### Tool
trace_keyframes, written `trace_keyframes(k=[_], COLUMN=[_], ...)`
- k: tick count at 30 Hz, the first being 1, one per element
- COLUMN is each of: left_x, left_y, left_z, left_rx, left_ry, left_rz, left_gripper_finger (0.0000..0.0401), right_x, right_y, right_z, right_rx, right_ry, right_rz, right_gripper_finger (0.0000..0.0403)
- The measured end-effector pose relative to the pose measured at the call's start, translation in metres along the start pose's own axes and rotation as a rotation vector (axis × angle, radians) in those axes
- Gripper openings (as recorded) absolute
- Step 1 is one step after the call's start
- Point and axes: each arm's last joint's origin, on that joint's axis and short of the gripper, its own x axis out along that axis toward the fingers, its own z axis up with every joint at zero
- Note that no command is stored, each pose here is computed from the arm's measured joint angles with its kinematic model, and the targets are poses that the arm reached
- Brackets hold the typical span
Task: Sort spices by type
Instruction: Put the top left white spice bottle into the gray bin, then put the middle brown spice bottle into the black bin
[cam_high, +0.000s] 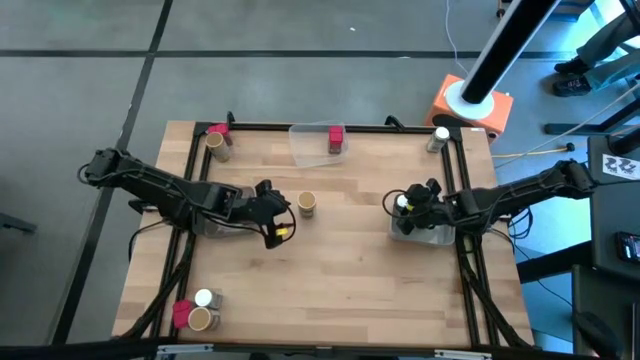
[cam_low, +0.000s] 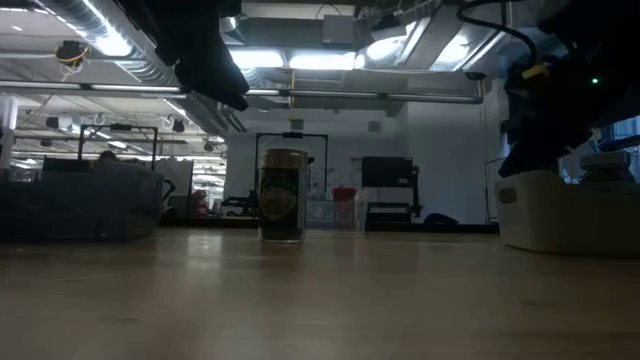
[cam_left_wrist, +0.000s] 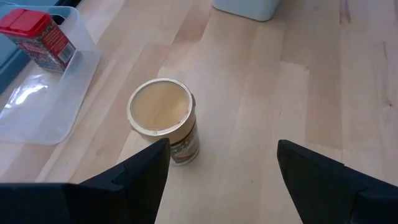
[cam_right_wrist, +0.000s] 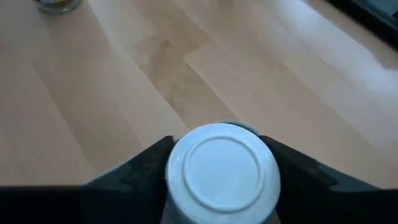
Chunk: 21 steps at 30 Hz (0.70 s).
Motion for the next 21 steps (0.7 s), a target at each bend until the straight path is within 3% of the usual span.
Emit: trace_keyframes(k=[7, 14, 21], left_x=[0.000, 0.000, 0.000], left_y=[0.000, 0.000, 0.000], left_z=[0.000, 0.000, 0.000], left_rx=[0.001, 0.010, 0.007], left_ry=[-0.002, -0.002, 0.001], left_rz=[-0.001, -0.001, -0.001], left_gripper_finger=[0.0280, 0.0280, 0.0280], right_x=[-0.004, -0.032, -0.047], right_y=[0.000, 0.003, 0.015], right_z=[0.002, 0.035, 0.062], right_rx=[-0.031, -0.067, -0.132], right_ry=[0.037, 0.030, -0.102], right_rz=[0.009, 0.024, 0.152], right_gripper_finger=[0.0305, 0.0312, 0.0313])
